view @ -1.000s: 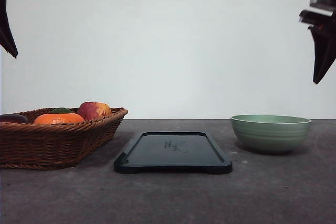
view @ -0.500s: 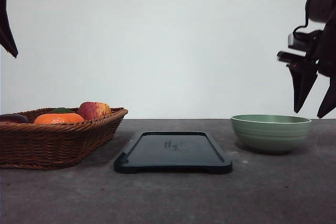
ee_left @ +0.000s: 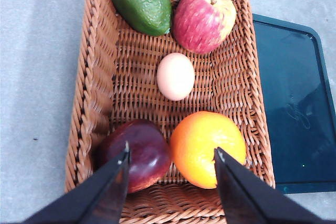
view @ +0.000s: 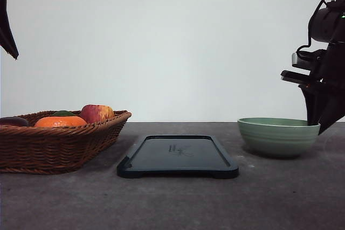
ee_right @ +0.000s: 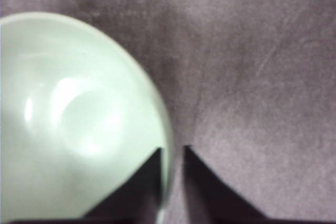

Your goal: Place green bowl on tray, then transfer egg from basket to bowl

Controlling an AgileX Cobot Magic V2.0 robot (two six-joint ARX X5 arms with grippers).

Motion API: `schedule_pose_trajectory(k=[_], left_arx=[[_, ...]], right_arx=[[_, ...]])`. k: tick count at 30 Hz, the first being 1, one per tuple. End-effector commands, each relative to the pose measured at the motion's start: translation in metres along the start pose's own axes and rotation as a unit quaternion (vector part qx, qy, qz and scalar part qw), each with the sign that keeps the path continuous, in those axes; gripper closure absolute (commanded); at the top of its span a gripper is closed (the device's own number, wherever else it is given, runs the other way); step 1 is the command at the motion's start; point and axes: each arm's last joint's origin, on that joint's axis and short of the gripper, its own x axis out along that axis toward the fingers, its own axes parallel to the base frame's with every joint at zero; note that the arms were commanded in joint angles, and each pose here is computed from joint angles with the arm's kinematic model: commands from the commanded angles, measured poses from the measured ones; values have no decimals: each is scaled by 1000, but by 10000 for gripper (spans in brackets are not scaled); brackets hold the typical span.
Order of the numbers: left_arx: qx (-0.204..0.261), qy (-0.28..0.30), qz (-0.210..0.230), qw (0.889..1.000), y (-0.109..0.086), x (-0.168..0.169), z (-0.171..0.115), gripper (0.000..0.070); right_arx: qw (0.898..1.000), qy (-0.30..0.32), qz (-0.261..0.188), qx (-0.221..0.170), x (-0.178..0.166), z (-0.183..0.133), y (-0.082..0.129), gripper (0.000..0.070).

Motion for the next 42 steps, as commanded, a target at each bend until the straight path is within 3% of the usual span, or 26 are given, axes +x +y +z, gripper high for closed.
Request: schedule_pose_trajectory(k=[1,7,16,22,29,36,42], left_arx=[[9,-11,-6,1000,-3,-3,7,389],[9,-11,-6,1000,-3,-3,7,389],[9,-11,-6,1000,-3,-3,7,389],[9,-11,-5,1000,-3,-3,7,389],[9,-11,-5,1000,-3,-3,7,389],[9,-11,-5,1000,-3,-3,7,389],[9,-10,-5,1000,-3,-3,7,389]], right_arx=[[1000,-2,2,3,3,5,0,697],[1000,20,0,-3,-7,8,2,696],[998,57,1,-29,-67,29,27,697],[996,40,16,-72,-94,36,65,696],[986,-37,34,-161,-101,37,129,696],[972,-58,74,-215,-81,26,182,697],[969,-20,74,-233,-46,18,202,696]])
